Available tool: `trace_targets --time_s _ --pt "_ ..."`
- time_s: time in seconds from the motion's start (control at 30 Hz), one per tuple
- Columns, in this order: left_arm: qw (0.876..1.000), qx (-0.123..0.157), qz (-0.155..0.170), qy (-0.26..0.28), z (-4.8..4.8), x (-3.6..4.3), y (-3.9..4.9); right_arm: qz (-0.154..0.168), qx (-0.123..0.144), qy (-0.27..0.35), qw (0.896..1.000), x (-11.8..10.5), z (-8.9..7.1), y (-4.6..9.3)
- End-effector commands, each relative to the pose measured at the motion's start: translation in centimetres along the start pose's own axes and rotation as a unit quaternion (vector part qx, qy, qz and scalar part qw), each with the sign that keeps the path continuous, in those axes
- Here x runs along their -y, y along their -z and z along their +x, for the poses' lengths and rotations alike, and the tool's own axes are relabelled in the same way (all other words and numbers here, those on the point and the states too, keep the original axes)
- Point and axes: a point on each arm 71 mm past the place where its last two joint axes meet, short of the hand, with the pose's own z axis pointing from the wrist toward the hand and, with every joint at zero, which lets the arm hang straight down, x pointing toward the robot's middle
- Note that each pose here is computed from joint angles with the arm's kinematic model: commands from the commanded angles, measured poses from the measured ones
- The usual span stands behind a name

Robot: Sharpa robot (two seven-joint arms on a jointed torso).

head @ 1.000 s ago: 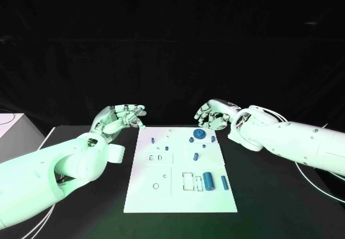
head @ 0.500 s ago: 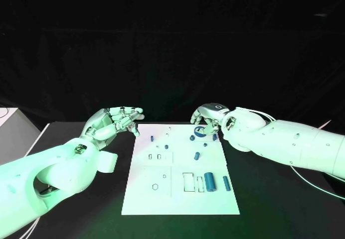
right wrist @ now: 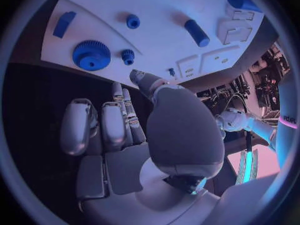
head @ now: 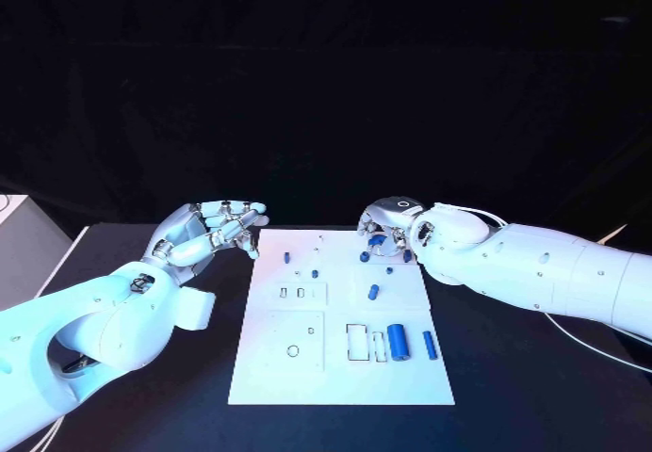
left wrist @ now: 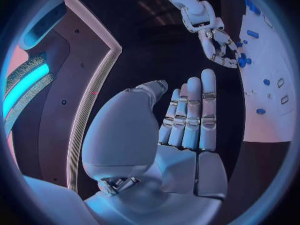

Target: Assemble the parts on the task board

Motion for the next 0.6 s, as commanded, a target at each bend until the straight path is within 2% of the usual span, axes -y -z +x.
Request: trace_targets --time_s 0.03,0.33,0.6 --pt "1.0 -0.011 0.004 0.001 0.12 0.12 0.01 0.004 -0.026 0.016 1.0 -0.08 0.58 -0.08" --pt "1.0 -0.008 0.002 -0.001 -0.03 0.1 -0.01 0.006 -0.044 0.017 0.999 -0.12 1.2 -0.09" --pt "1.0 -0.008 0.001 -0.001 -0.01 0.06 -0.06 0.007 -0.049 0.016 0.999 -0.13 1.54 -0.11"
